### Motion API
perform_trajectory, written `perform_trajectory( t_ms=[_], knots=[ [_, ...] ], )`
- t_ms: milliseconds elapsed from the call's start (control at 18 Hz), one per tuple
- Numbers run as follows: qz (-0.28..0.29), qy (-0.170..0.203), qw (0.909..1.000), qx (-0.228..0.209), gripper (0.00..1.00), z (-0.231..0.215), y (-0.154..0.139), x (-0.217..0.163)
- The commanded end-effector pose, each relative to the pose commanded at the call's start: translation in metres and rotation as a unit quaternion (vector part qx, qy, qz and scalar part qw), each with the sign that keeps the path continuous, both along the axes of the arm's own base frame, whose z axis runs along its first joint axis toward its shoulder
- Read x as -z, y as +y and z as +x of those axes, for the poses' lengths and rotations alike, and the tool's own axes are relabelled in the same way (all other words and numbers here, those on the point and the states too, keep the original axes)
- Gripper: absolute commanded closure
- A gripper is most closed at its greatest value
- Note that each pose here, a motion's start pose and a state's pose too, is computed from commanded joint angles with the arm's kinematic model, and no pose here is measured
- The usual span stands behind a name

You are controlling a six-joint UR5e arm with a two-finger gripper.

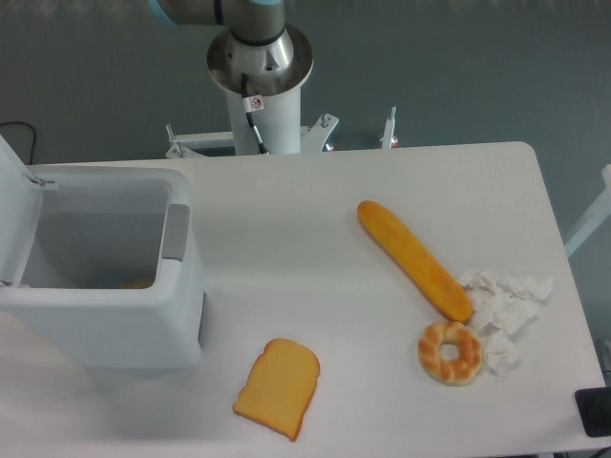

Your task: Close the trash can

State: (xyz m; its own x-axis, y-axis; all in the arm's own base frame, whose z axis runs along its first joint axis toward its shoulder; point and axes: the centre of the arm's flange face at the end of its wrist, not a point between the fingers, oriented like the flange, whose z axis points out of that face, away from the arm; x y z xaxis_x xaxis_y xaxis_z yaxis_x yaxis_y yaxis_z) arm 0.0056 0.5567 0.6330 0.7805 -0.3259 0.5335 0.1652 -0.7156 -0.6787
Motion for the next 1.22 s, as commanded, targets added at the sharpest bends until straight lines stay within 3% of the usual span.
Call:
perform_trajectory(
  t_ms=[1222],
  knots=[
    [-0.021, -0.005, 0.9997, 0.008, 0.0, 0.001, 0.017, 0.025]
  ],
)
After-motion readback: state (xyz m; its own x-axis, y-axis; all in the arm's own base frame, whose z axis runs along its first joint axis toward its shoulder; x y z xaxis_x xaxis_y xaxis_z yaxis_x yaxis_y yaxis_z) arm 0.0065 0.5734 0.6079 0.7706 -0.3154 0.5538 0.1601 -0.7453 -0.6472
